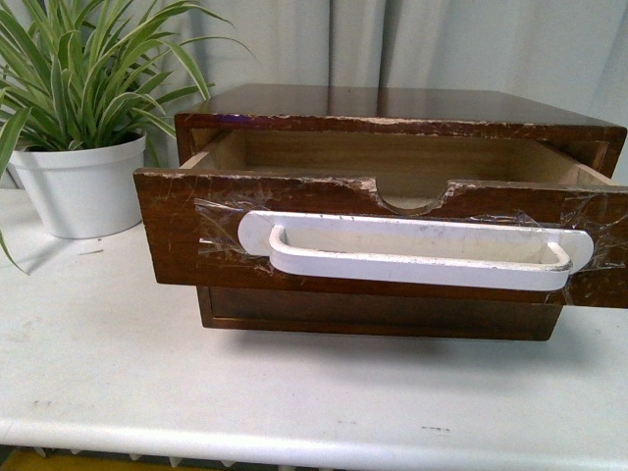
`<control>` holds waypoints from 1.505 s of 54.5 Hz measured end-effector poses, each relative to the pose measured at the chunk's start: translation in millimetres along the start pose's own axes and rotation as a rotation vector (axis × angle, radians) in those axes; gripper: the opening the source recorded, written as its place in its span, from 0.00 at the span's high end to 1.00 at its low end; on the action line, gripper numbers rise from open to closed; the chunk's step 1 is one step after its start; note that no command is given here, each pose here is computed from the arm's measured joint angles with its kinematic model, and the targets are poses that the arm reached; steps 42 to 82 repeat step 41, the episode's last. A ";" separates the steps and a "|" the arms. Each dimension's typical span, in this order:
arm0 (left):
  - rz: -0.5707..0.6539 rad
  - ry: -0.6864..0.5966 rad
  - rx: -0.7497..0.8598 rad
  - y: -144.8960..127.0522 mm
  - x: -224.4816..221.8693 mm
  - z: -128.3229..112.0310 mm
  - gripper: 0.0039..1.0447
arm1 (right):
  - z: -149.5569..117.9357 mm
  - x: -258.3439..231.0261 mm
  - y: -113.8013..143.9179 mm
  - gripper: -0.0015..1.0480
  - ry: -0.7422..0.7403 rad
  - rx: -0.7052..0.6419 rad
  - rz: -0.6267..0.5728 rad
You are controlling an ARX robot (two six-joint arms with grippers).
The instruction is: Open drawer
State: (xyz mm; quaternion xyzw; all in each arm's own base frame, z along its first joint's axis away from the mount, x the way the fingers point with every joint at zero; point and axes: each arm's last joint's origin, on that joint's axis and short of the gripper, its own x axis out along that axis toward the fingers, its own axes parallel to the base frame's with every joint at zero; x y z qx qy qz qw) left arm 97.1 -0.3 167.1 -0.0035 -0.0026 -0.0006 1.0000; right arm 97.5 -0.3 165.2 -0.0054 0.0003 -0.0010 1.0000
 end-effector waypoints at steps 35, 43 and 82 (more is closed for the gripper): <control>0.000 0.000 0.002 0.0 0.0 0.0 0.06 | 0.0 0.0 0.0 0.09 0.000 0.001 0.000; 0.000 0.000 0.003 0.0 0.0 0.0 0.06 | 0.0 0.0 0.0 0.09 0.000 0.001 0.000; 0.000 0.000 0.003 0.0 0.0 0.0 0.06 | 0.0 0.0 0.0 0.09 0.000 0.001 0.000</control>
